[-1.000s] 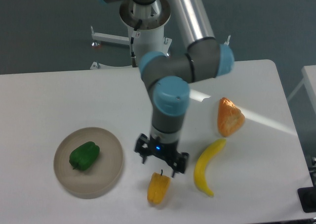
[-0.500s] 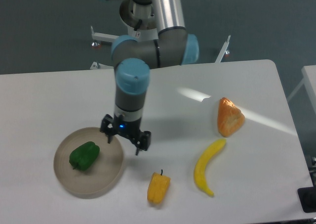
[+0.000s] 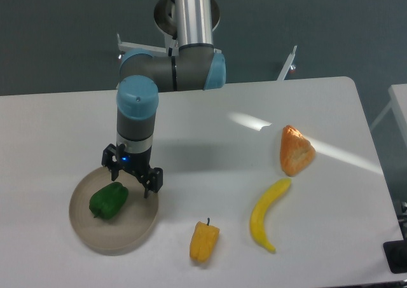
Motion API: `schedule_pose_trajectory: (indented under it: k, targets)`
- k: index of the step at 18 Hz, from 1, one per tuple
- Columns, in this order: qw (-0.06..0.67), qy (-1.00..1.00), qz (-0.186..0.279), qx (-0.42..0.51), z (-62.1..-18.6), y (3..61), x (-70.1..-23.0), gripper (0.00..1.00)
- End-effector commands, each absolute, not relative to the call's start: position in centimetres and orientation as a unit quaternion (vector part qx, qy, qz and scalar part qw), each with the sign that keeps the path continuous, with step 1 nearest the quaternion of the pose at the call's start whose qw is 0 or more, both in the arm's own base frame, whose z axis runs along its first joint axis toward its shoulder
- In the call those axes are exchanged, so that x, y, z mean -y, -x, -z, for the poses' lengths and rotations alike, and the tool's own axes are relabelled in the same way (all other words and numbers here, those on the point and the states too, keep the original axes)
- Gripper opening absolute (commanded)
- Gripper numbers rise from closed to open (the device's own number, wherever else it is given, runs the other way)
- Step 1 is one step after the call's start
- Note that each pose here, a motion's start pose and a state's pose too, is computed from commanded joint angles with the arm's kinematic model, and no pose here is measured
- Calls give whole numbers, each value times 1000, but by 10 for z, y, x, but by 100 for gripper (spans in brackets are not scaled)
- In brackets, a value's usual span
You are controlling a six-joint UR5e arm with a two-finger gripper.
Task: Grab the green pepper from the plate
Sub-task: 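Lower the gripper onto the green pepper and close on it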
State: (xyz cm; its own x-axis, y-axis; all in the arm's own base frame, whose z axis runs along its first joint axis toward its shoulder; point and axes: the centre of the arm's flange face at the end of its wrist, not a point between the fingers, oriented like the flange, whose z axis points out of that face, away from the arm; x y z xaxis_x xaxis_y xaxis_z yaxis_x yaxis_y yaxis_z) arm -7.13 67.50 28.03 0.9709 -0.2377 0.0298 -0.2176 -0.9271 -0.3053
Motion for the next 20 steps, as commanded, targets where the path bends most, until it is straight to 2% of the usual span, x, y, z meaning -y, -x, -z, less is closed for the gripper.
schedule_pose_trajectory:
  k: [20]
  targets:
    - [138, 978, 38, -151, -255, 38, -694, 100]
